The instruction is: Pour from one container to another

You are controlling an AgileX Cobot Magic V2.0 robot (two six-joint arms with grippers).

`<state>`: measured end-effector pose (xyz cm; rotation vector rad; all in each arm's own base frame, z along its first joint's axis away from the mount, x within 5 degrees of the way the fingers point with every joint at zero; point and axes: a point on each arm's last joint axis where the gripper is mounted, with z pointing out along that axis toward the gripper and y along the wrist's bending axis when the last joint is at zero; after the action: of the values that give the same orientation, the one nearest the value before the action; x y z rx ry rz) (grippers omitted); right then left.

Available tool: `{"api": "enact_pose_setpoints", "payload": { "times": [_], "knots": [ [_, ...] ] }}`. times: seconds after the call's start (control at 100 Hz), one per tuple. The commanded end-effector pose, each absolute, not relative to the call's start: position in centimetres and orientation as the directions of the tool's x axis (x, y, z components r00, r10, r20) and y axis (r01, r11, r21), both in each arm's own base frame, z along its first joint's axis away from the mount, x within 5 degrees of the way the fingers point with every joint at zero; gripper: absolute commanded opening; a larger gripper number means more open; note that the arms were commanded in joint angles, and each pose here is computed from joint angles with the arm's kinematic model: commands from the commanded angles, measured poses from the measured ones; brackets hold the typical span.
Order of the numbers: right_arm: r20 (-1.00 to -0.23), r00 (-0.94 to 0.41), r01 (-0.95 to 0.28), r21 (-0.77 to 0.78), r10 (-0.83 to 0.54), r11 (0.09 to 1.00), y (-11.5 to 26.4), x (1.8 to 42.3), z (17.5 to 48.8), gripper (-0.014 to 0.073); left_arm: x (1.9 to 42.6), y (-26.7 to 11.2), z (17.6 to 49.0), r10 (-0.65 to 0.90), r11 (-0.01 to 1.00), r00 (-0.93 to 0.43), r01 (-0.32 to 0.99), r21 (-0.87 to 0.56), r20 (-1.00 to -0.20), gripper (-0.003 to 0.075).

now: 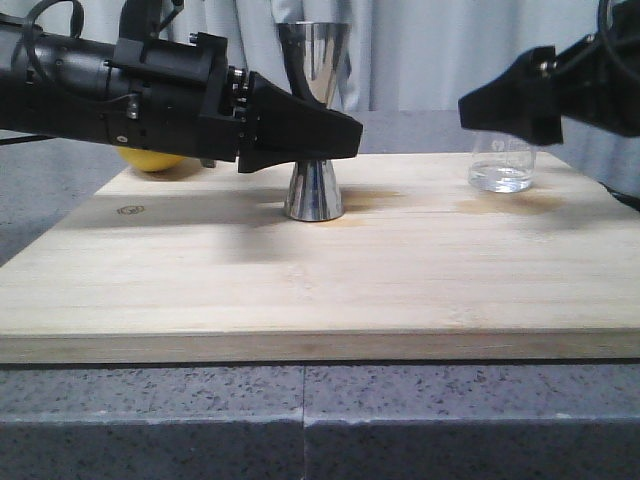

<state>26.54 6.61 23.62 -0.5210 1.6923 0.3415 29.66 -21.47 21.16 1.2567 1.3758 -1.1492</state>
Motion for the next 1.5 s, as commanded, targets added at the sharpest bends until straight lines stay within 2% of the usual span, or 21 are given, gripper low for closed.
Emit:
{"api": "enact_pose_setpoints", "payload": {
  "times": [0.0, 0.31, 0.55, 0.66, 0.95, 1.49],
  "knots": [
    [-0.997, -0.008, -0.518, -0.059, -0.074, 0.854, 6.6, 25.6, 27.1, 0.0580, 29.2, -21.7, 24.5, -0.011, 0.008, -0.025, 1.000, -0.025, -1.000, 0.0041],
    [-0.994, -0.102, -0.344, -0.001, -0.039, 0.939, 4.6, 21.9, 30.6, 0.0580, 29.2, -21.7, 24.5, -0.011, 0.008, -0.025, 1.000, -0.025, -1.000, 0.0041],
    [-0.997, -0.080, -0.204, -0.003, -0.019, 0.979, 2.9, 18.5, 33.5, 0.0573, 29.2, -21.7, 24.5, -0.011, 0.008, -0.025, 1.000, -0.025, -1.000, 0.0041],
    [-0.997, -0.077, -0.169, -0.008, -0.021, 0.986, 2.6, 17.5, 34.0, 0.0573, 29.2, -21.7, 24.5, -0.011, 0.008, -0.025, 1.000, -0.025, -1.000, 0.0041],
    [-0.994, -0.092, -0.227, -0.044, -0.067, 0.973, 3.8, 16.9, 33.9, 0.0573, 29.2, -21.7, 24.5, -0.011, 0.008, -0.025, 1.000, -0.025, -1.000, 0.0041],
    [-0.993, -0.089, -0.229, -0.055, -0.078, 0.972, 3.9, 16.9, 33.9, 0.0573, 29.2, -21.7, 24.5, -0.011, 0.008, -0.025, 1.000, -0.025, -1.000, 0.0041]
  ]
}}
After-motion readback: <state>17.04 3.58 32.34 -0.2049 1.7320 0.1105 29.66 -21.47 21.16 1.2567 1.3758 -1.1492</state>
